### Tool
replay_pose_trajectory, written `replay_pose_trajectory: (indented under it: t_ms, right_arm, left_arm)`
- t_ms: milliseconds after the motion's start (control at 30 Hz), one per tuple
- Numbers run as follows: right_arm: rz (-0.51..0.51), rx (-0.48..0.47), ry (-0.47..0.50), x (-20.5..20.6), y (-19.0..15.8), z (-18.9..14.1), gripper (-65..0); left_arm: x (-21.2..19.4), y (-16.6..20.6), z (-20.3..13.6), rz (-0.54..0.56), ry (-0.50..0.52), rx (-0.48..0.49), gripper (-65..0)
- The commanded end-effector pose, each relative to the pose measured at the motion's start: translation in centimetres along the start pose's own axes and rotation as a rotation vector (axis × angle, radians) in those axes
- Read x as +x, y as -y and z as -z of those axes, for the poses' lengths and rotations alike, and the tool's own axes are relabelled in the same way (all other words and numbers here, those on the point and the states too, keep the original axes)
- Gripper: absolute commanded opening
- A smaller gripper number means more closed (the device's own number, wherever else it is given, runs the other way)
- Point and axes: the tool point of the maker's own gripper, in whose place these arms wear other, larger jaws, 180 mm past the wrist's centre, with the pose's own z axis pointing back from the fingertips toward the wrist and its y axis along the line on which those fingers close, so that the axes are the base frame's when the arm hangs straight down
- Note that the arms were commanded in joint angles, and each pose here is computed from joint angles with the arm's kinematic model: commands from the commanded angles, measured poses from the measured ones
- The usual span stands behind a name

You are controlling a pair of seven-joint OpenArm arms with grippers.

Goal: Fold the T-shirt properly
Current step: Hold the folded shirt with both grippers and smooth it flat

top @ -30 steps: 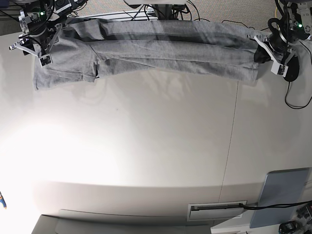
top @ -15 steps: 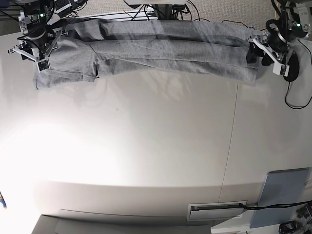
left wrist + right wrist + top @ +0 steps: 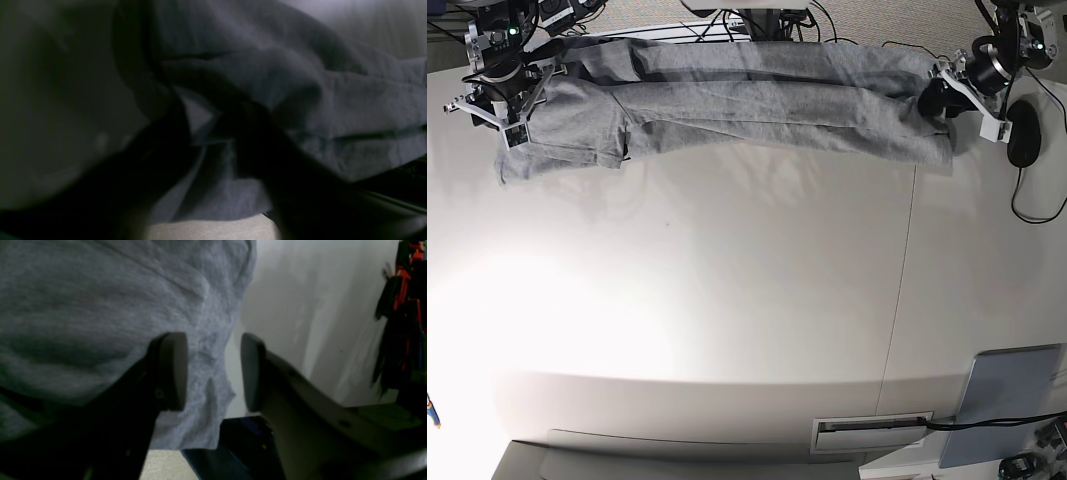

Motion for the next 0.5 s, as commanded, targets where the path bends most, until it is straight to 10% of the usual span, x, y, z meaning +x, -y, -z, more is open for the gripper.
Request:
replay_pose_trajectory:
  t_ms: [0,67,267,467]
  right_arm:
    - [-0.009,-0.032,0.034,0.8,1.0,-0.3,-38.9]
    - [-0.009,-0.032,0.034,0.8,1.0,-0.3,-38.9]
    - [-0.009,-0.032,0.034,0.8,1.0,-0.3,-38.9]
    - [-0.009,-0.032,0.034,0.8,1.0,-0.3,-38.9]
  left_arm:
    - [1.2,0.0,-0.3,0.008,0.032,-0.004,-55.5]
    - [1.6,-0.5,-0.2,0.012,0.031,0.025,-64.9]
    - [2.6,-2.2,-0.1,0.032,0.049,0.123,-65.0]
    - [3.6,-3.1,-0.2,0.088,0.080,0.173,-31.6]
